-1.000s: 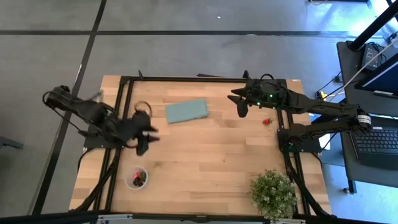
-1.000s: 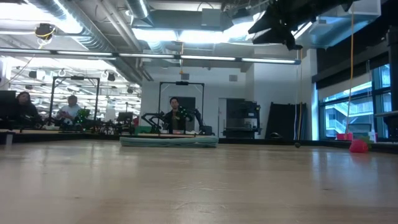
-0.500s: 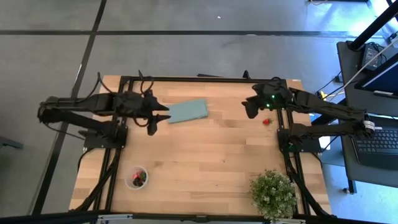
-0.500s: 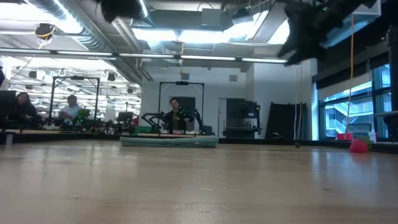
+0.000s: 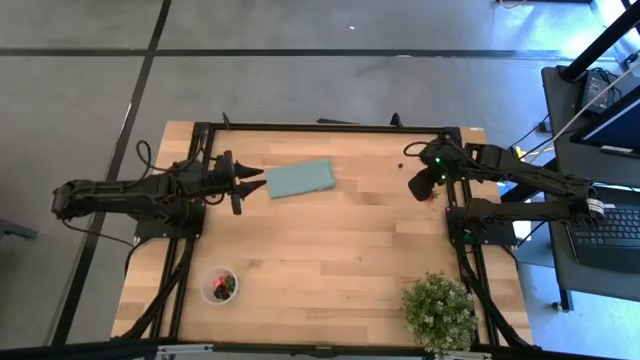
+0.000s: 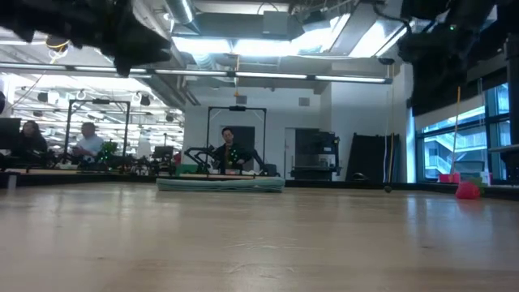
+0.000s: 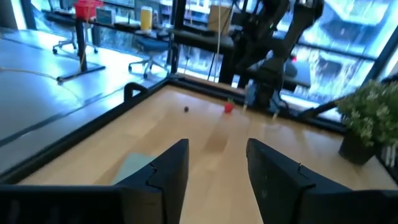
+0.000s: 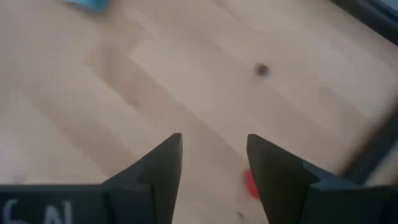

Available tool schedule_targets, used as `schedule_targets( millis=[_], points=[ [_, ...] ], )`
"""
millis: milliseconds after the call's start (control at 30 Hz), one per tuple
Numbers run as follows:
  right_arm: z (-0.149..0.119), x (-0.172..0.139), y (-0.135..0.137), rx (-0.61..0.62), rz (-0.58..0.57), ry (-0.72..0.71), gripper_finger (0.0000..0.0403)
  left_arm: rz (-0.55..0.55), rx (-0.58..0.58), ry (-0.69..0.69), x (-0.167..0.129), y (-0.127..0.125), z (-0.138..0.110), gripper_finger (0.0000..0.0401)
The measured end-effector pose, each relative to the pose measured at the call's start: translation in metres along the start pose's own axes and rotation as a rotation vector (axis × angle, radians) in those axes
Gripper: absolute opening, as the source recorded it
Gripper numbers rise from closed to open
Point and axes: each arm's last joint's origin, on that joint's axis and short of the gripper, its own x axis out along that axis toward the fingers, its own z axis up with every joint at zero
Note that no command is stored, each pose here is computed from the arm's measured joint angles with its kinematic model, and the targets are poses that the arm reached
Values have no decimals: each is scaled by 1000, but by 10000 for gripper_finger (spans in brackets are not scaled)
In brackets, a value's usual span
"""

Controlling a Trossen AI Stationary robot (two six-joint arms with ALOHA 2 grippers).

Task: Pick and placing Produce into tupperware
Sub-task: Put the strawberry into the transparent container

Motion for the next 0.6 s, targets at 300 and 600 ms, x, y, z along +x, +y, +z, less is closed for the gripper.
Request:
schedule_targets(
  millis=[300, 600],
  points=[
    [-10, 7, -13, 42, -111, 94, 184, 21, -59, -41, 2, 5, -20, 153],
    [-13, 7, -20, 128, -155, 141, 252, 65, -59, -52, 2, 6, -19, 160]
  ],
)
